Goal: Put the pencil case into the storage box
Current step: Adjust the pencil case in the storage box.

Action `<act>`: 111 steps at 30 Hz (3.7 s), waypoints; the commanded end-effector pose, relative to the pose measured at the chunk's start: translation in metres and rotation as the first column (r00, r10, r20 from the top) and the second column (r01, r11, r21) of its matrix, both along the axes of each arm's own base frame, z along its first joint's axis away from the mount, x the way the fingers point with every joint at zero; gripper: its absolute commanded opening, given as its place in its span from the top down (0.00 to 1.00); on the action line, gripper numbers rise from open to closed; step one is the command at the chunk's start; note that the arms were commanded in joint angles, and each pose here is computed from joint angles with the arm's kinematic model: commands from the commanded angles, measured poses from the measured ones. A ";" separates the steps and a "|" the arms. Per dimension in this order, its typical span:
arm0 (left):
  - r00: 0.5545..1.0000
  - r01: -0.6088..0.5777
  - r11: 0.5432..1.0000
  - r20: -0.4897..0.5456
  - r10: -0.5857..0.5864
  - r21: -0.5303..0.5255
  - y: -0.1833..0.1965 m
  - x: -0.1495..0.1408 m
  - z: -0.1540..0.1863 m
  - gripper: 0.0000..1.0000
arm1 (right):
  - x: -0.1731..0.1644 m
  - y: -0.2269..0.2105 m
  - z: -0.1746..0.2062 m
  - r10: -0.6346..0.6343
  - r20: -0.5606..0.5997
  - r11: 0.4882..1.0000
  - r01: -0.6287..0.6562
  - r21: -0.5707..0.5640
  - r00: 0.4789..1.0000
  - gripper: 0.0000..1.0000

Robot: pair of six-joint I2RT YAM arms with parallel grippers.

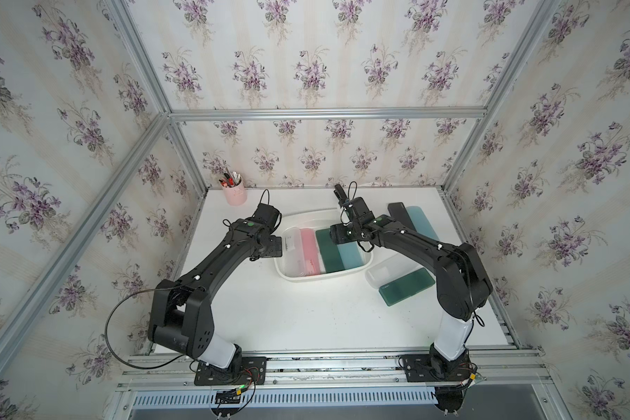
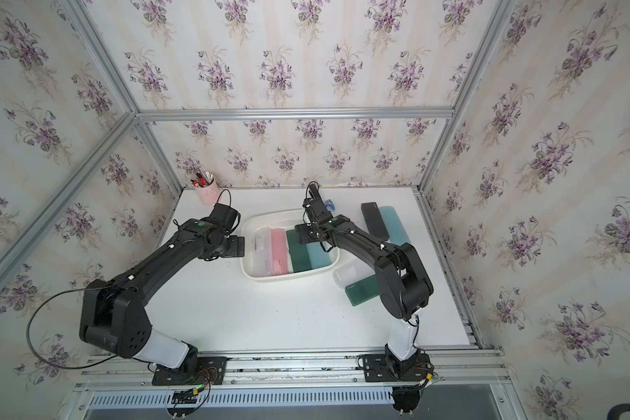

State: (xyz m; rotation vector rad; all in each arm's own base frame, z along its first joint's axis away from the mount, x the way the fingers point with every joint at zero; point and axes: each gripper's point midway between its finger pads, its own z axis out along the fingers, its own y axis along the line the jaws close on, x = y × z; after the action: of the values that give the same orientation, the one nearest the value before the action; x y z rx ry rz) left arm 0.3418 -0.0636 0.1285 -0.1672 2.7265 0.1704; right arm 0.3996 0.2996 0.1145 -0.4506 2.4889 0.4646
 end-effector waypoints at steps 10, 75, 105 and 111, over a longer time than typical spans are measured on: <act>0.999 -0.046 0.996 0.003 0.046 -0.071 -0.003 -0.004 -0.010 0.02 | -0.022 0.115 -0.024 0.275 -0.099 0.942 -0.248 0.225 0.956 0.22; 0.978 -0.205 0.973 0.012 0.208 -0.102 0.075 -0.049 -0.032 0.03 | -0.041 0.169 -0.075 0.361 -0.209 0.886 -0.264 0.380 0.909 0.30; 0.977 -0.205 0.972 0.029 0.210 -0.114 0.075 -0.047 -0.025 0.03 | -0.022 0.148 -0.010 0.314 -0.120 0.903 -0.256 0.345 0.942 0.30; 0.975 -0.217 0.971 0.037 0.221 -0.099 0.079 -0.048 -0.022 0.03 | -0.025 0.170 -0.005 0.369 -0.105 0.870 -0.303 0.389 0.924 0.30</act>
State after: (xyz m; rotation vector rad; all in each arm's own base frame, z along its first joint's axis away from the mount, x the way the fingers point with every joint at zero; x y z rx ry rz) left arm 0.2928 0.0111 0.1021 -0.4891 2.6812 0.0709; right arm 0.3780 0.4580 0.1024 -0.6786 2.4472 1.0761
